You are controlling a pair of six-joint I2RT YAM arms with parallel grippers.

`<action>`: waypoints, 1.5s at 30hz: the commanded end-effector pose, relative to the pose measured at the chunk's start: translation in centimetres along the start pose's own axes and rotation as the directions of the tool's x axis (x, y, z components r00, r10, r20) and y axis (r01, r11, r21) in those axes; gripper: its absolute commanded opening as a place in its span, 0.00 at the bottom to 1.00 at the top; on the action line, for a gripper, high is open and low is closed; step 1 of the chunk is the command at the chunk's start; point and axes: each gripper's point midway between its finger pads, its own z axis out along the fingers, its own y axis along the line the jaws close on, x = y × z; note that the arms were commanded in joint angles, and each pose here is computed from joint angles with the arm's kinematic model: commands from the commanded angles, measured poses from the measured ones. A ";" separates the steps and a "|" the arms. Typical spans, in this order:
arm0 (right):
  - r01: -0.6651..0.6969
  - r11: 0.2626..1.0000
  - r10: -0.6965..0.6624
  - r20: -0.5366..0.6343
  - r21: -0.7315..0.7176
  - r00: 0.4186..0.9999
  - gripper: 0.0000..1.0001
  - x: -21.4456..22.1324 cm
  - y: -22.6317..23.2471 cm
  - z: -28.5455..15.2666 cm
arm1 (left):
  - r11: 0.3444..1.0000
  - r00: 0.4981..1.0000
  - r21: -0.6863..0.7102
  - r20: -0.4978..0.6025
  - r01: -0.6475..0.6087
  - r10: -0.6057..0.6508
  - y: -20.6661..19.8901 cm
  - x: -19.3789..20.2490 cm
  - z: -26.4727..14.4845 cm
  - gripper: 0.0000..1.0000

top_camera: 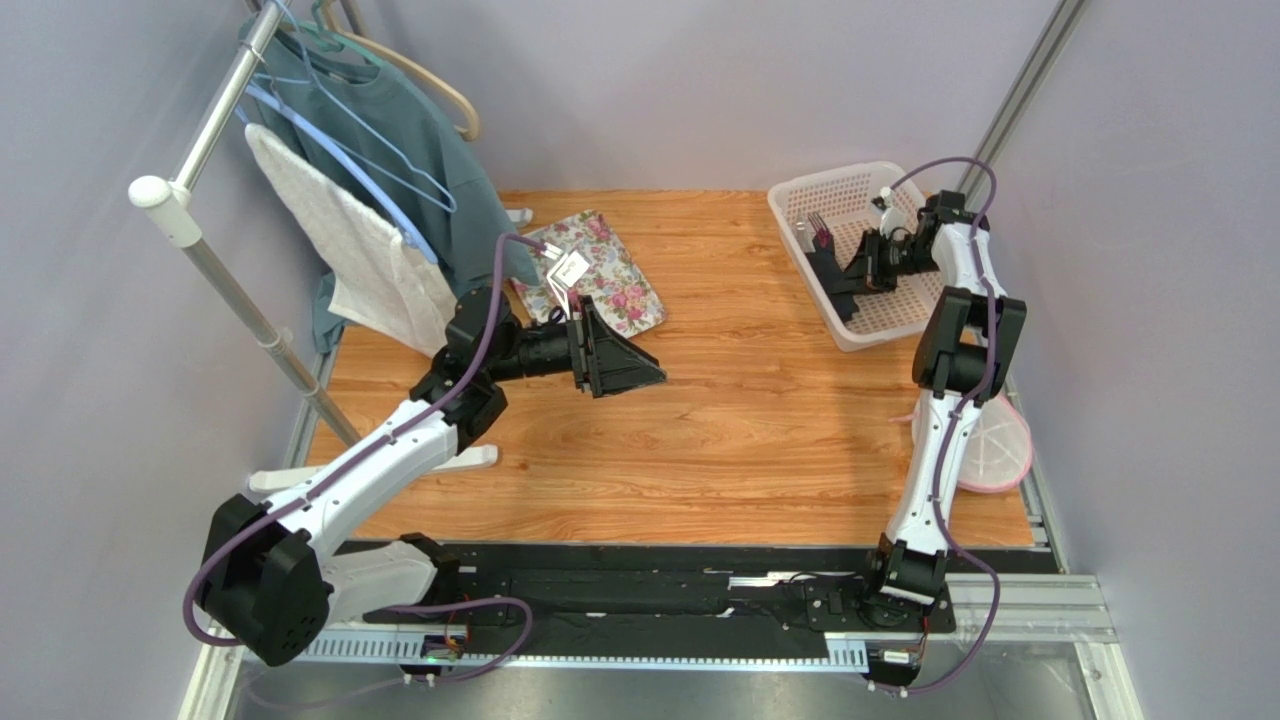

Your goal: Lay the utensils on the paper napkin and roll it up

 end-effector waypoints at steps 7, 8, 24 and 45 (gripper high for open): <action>-0.201 0.966 0.217 -0.087 0.163 0.972 0.04 3.7 -3.1 1.1 | 1.000 1.000 0.001 0.021 0.011 -0.011 0.0 -0.5 -0.1 0.70; -0.204 0.962 0.223 -0.089 0.180 0.971 0.08 3.8 -3.4 1.0 | 1.000 1.000 0.002 0.020 0.011 -0.011 -0.1 -0.5 -0.1 0.70; -0.072 0.905 0.109 -0.065 0.420 0.992 0.51 2.0 -4.5 -1.1 | 1.000 1.000 -0.005 0.016 0.026 -0.026 0.3 -0.6 0.0 0.70; 0.119 0.887 -0.194 0.127 0.446 0.973 0.74 -7.2 1.7 -7.3 | 0.999 1.000 -0.035 0.008 0.026 -0.026 1.3 -0.5 -0.3 0.71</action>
